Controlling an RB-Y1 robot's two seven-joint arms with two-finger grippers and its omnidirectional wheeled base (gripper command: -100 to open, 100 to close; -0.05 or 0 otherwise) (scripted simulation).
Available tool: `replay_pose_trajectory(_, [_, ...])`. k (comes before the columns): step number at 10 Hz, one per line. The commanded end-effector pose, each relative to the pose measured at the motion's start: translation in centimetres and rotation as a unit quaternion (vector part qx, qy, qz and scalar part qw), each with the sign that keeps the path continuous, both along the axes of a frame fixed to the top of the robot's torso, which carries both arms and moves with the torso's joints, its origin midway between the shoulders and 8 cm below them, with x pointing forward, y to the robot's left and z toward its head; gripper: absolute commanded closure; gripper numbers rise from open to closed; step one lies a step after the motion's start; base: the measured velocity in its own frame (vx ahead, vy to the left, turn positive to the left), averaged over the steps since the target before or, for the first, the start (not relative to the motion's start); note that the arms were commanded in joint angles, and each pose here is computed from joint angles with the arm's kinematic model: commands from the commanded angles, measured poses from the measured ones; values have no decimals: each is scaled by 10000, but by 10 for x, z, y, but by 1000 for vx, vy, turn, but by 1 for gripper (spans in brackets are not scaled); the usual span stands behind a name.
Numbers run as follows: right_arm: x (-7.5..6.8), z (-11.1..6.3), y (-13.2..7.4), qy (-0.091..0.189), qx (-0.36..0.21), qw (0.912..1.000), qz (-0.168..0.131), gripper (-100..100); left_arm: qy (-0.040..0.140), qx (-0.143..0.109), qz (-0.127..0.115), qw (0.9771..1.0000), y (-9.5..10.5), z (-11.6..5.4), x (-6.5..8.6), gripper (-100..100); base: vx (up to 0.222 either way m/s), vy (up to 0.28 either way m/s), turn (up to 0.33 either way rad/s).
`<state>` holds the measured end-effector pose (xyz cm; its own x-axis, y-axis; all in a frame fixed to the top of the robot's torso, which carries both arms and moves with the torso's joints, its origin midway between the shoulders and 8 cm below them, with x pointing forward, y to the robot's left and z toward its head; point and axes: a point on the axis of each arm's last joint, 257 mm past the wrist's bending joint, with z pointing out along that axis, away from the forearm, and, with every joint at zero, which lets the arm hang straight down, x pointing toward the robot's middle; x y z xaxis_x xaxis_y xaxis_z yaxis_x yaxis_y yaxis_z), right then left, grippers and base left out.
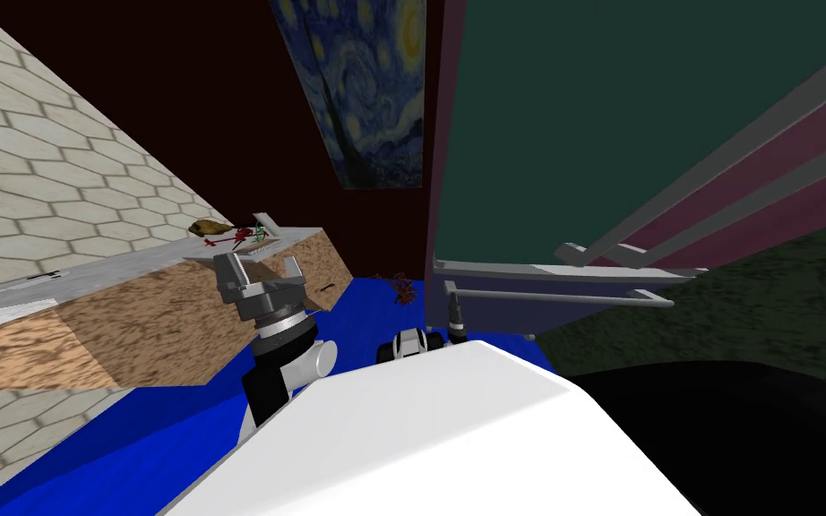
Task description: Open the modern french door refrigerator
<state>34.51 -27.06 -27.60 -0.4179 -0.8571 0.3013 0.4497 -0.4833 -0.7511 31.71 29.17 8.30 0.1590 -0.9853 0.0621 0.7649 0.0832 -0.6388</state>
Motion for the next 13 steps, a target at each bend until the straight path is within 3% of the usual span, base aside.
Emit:
replay_pose_trajectory(1, [24, 8, 6, 2, -3, 10000, -1, -100, 0, 0, 0, 10000, 0, 0, 0, 0, -58, -37, 6])
replay_pose_trajectory(3, [48, 18, 14, 2, -4, 10000, 12, -100, 0, 0, 0, 10000, 0, 0, 0, 0, -63, -39, -17])
replay_pose_trajectory(4, [38, 12, 12, 26, 2, 10000, 5, -100, 0, 0, 0, 10000, 0, 0, 0, 0, -35, -14, -2])
replay_pose_trajectory(5, [24, 8, 6, 2, -3, 10000, -1, 100, 0, 0, 0, 10000, 0, 0, 0, 0, 57, 31, 24])
replay_pose_trajectory(7, [18, 5, 5, 2, -4, 10000, -3, 100, 0, 0, 0, 10000, 0, 0, 0, 0, 63, 32, -8])
replay_pose_trajectory(8, [6, 1, 1, 2, -5, 10000, -6, 100, 0, 0, 0, 10000, 0, 0, 0, 0, 44, 7, 4])
replay_pose_trajectory(9, [6, 1, 1, 2, -5, 10000, -6, 100, 0, 0, 0, 10000, 0, 0, 0, 0, 32, 15, 21])
replay_pose_trajectory(10, [-7, -3, -2, 2, -7, 10000, -6, 100, 0, 0, 0, 10000, 0, 0, 0, 0, 47, 26, 4])
replay_pose_trajectory(12, [-2, 6, -3, -145, -3, 9999, -21, 100, 0, 0, 0, 10000, 0, 0, 0, 0, 19, 15, -13])
replay_pose_trajectory(13, [7, 8, 0, -134, 9, 9999, -4, 100, 0, 0, 0, 10000, 0, 0, 0, 0, -92, 4, -43])
